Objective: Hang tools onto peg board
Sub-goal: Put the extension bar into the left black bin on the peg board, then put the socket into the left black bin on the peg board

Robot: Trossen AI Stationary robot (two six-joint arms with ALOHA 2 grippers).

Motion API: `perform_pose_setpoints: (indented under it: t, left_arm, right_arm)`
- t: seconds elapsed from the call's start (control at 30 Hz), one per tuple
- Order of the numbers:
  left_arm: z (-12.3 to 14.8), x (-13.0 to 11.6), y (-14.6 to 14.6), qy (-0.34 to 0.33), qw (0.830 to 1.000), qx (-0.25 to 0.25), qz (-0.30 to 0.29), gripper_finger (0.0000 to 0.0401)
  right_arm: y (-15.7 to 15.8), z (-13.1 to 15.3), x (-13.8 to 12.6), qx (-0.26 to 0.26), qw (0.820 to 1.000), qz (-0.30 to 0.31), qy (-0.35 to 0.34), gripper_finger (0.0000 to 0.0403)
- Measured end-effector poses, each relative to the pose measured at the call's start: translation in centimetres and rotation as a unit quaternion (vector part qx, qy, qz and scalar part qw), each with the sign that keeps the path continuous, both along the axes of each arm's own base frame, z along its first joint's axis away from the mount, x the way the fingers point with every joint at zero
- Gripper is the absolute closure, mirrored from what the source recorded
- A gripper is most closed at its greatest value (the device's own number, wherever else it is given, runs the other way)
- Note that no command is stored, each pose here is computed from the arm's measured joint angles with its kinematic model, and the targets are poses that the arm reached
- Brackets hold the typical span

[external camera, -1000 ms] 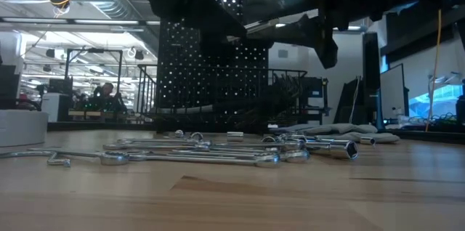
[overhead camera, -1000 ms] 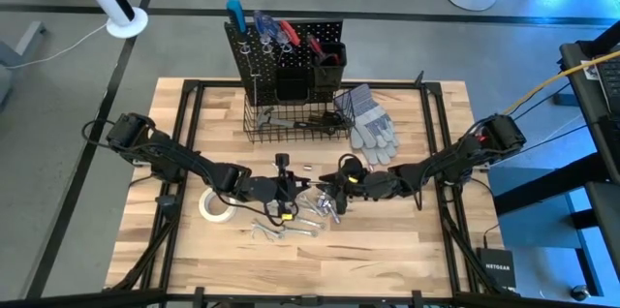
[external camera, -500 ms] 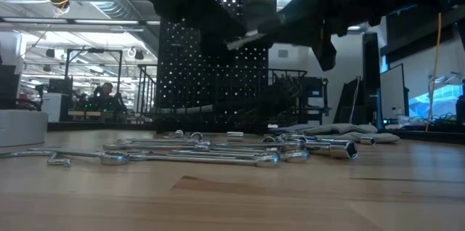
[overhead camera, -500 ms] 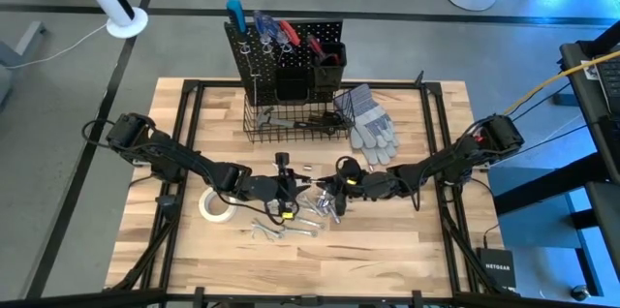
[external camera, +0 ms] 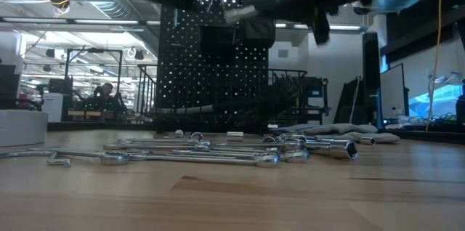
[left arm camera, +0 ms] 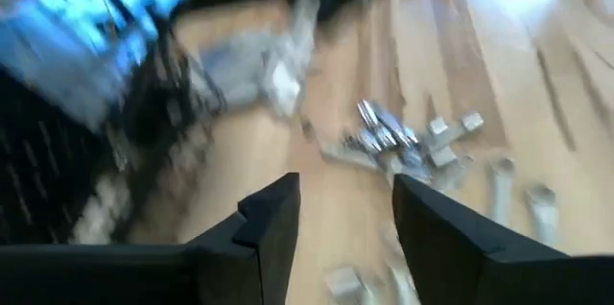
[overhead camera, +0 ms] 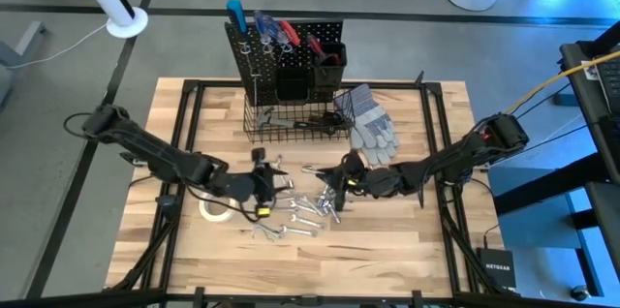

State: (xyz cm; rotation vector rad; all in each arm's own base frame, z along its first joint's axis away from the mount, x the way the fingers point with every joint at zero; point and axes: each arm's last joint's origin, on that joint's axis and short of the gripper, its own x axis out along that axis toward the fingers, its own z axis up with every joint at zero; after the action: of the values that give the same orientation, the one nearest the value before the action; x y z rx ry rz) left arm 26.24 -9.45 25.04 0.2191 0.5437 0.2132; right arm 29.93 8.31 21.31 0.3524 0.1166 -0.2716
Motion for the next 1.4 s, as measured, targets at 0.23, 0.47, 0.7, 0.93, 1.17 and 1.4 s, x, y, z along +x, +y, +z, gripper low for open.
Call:
perform_pose_setpoints:
  t: [0.23, 0.47, 0.7, 0.93, 1.17, 1.4]
  left_arm:
    - [-4.3, -2.9, -2.7, 0.005, 0.995, -0.101, 0.008, 0.0260]
    - [-7.8, -3.5, -3.3, -0.017, 0.995, -0.091, 0.024, 0.0266]
    - [-7.8, -3.4, -3.3, -0.015, 0.997, -0.075, 0.016, 0.0265]
    - [-7.8, -3.4, -3.3, -0.014, 0.997, -0.074, 0.017, 0.0265]
    - [-7.8, -3.4, -3.3, -0.014, 0.997, -0.076, 0.017, 0.0265]
    - [-7.8, -3.4, -3.3, -0.014, 0.997, -0.076, 0.018, 0.0265]
  right_arm:
    - [0.3, 5.4, 2.8, -0.191, 0.975, -0.106, 0.035, 0.0359]
    - [-2.4, 9.5, 6.8, -0.320, 0.919, -0.213, 0.092, 0.0358]
    - [-8.3, 9.9, 10.3, -0.314, 0.913, -0.243, 0.096, 0.0354]
    - [-12.2, 8.2, 11.2, -0.283, 0.911, -0.280, 0.111, 0.0351]
    - [-13.0, 7.5, 11.5, -0.277, 0.914, -0.270, 0.120, 0.0342]
    - [-12.9, 7.2, 11.4, -0.282, 0.912, -0.264, 0.138, 0.0255]
